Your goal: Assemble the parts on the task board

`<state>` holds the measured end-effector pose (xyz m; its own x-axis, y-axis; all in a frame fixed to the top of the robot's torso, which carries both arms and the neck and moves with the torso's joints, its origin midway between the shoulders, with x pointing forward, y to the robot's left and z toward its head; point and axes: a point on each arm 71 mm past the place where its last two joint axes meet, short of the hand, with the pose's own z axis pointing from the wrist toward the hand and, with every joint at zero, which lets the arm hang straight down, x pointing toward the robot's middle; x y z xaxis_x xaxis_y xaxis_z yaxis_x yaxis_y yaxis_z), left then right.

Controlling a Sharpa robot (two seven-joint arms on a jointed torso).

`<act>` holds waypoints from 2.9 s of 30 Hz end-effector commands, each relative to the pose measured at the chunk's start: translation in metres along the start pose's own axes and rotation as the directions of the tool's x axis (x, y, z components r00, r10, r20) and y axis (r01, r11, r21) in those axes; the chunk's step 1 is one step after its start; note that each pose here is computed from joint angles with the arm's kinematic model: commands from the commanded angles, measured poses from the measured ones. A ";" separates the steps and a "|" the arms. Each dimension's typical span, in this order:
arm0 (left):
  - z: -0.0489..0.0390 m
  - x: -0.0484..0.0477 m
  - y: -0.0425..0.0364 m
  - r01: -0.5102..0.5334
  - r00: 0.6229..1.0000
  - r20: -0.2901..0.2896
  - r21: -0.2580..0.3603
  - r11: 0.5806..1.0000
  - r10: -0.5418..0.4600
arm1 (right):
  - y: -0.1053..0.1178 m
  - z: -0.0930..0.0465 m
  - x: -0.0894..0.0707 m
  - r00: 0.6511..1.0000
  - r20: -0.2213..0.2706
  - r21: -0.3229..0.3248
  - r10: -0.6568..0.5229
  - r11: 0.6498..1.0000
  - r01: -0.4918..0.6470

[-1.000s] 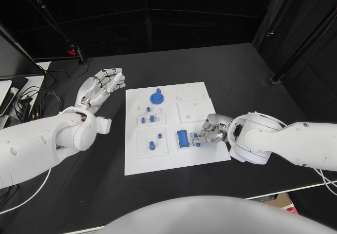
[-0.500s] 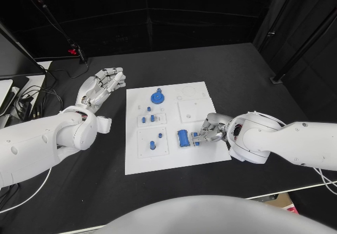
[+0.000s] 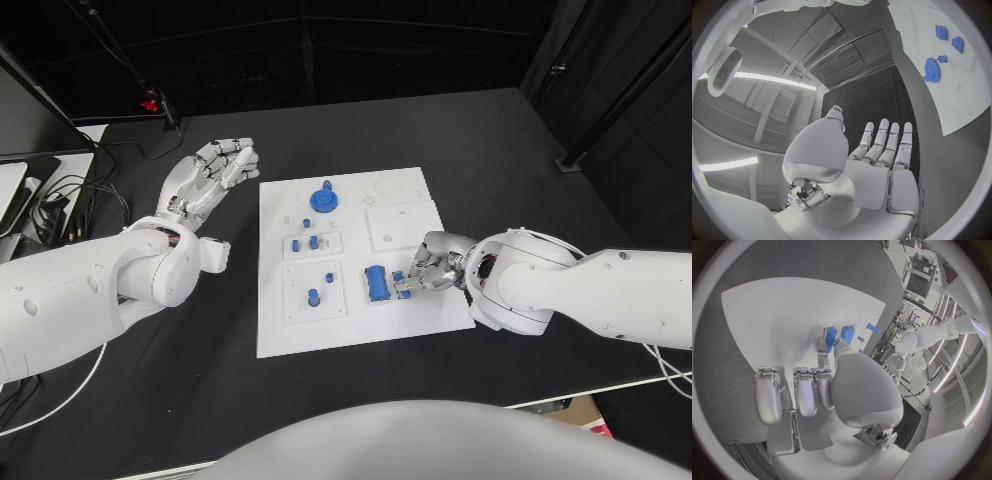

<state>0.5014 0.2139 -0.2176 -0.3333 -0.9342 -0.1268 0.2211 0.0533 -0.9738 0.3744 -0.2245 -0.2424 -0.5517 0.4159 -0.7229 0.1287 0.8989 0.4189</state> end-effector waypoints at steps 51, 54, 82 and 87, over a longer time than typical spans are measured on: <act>0.0007 0.0009 -0.0018 0.007 1.000 -0.009 0.014 1.000 -0.007 | -0.009 0.004 -0.001 0.994 0.023 -0.004 -0.107 0.994 0.107; 0.0009 0.0013 -0.0018 0.008 1.000 -0.010 0.014 1.000 -0.007 | -0.007 0.006 0.000 0.992 0.024 -0.005 -0.127 0.992 0.127; 0.0003 0.0046 -0.0021 -0.001 1.000 0.001 0.066 0.998 0.001 | 0.008 0.013 -0.056 0.831 0.260 -0.518 0.492 0.797 -0.310; -0.0016 0.0080 -0.0016 0.000 1.000 0.001 0.092 0.996 0.000 | 0.015 0.032 -0.071 0.768 0.201 -0.679 0.609 0.652 -0.339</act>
<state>0.4988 0.2082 -0.2248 -0.3384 -0.9330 -0.1225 0.2096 0.0522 -0.9764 0.4403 -0.2370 -0.2162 -0.2161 0.7845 -0.5812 -0.1462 0.5625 0.8137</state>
